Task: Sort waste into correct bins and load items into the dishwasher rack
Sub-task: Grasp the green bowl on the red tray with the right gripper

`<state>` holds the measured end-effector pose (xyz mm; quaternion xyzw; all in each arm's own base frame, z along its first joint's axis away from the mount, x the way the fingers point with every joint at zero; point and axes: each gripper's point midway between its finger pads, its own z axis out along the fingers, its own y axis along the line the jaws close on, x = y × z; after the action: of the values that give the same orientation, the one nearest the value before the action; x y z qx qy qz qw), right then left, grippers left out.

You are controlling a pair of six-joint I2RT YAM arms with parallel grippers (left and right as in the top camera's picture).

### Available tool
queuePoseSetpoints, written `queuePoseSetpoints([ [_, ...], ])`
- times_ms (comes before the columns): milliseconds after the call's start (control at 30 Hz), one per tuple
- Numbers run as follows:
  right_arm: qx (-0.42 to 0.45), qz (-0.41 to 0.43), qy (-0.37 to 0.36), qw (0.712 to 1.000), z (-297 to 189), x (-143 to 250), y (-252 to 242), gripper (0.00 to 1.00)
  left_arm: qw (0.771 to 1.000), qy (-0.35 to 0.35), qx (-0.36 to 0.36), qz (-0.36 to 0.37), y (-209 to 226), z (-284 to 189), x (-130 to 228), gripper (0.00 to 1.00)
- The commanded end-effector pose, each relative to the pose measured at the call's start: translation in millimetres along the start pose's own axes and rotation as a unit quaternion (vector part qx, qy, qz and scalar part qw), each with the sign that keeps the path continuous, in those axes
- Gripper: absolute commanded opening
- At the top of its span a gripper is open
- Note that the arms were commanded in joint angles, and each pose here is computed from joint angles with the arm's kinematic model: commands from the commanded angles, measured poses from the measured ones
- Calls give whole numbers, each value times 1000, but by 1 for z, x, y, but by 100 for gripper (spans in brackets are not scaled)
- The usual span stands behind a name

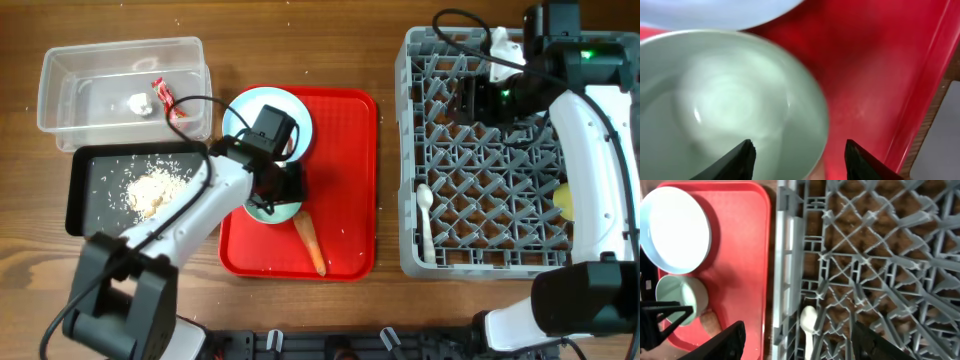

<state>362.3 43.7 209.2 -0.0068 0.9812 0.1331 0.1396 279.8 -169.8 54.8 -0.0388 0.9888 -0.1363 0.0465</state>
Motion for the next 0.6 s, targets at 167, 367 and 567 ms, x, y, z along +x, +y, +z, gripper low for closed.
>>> queuePoseSetpoints([
  [167, -54, -115, 18, 992, 25, 15, 103, 70, 979, -107, -107, -137, 107, -107, -14, 65],
  [367, -81, -164, 58, 981, 74, 40, 180, 72, 937, -127, -145, -290, 193, -139, -5, 82],
  [567, -73, -180, 128, 973, 143, 77, 216, 71, 909, -136, -153, -363, 232, -151, 4, 91],
])
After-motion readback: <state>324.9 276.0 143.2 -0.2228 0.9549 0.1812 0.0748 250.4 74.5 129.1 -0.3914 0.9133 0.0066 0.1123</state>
